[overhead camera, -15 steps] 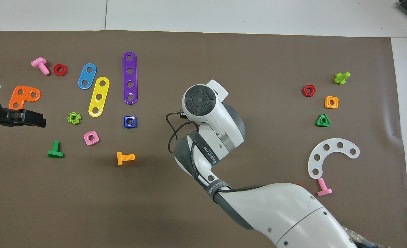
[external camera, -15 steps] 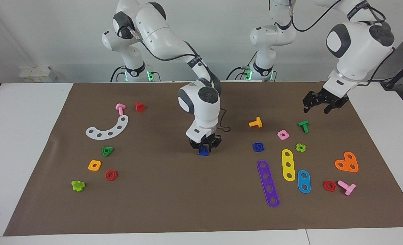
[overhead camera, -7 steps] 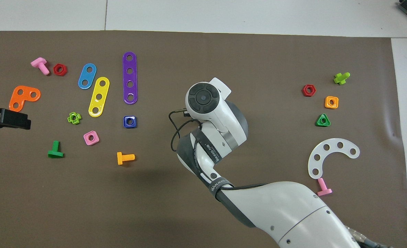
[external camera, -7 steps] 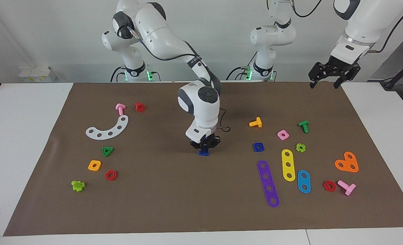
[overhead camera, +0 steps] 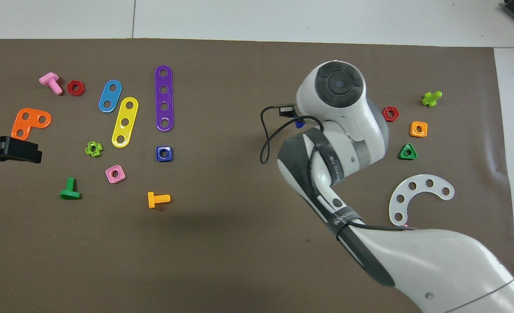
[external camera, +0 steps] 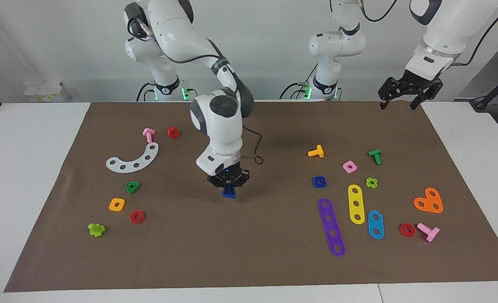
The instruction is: Unscrew and place screws in storage area
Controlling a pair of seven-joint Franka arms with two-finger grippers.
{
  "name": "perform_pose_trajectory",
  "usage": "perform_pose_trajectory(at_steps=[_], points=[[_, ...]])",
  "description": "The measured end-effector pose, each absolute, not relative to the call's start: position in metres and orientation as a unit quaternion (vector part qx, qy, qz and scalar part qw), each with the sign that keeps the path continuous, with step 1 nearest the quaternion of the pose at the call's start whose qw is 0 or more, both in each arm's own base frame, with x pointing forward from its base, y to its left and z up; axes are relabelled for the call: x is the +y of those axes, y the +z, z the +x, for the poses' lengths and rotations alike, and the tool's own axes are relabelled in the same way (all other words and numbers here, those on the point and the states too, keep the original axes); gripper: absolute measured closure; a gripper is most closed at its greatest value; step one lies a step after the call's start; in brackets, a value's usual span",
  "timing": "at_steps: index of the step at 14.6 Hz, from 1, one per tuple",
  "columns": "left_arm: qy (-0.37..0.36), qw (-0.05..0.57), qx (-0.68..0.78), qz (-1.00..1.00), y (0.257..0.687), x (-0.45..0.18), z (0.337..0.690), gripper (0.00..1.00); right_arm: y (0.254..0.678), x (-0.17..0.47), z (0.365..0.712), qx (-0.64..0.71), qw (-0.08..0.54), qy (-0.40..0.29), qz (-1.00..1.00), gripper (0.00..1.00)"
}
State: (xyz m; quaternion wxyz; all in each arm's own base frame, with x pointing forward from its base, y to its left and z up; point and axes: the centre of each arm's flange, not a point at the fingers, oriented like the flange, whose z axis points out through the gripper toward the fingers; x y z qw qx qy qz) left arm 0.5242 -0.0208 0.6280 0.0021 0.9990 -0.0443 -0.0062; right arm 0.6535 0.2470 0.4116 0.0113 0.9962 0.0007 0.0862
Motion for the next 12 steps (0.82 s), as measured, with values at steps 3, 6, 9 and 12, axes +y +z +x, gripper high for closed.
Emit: perform_pose_trajectory(at_steps=[3, 6, 9, 12], points=[[-0.006, 0.002, -0.044, 0.999, 0.628, -0.021, 0.524, 0.00, 0.410, 0.150, 0.655, 0.009, 0.022, 0.067, 0.997, 0.81], [-0.006, 0.002, -0.044, 0.999, 0.628, -0.021, 0.524, 0.00, 0.379, 0.087, 0.650, 0.015, 0.002, 0.058, 0.998, 0.81], [-0.008, 0.002, -0.044, 0.999, 0.627, -0.021, 0.524, 0.00, 0.343, 0.045, 0.629, 0.027, -0.007, 0.053, 0.998, 0.81], [-0.010, 0.002, -0.037, 0.999, 0.626, -0.014, 0.524, 0.00, 0.329, 0.025, 0.608, 0.035, -0.006, 0.037, 0.999, 0.81]])
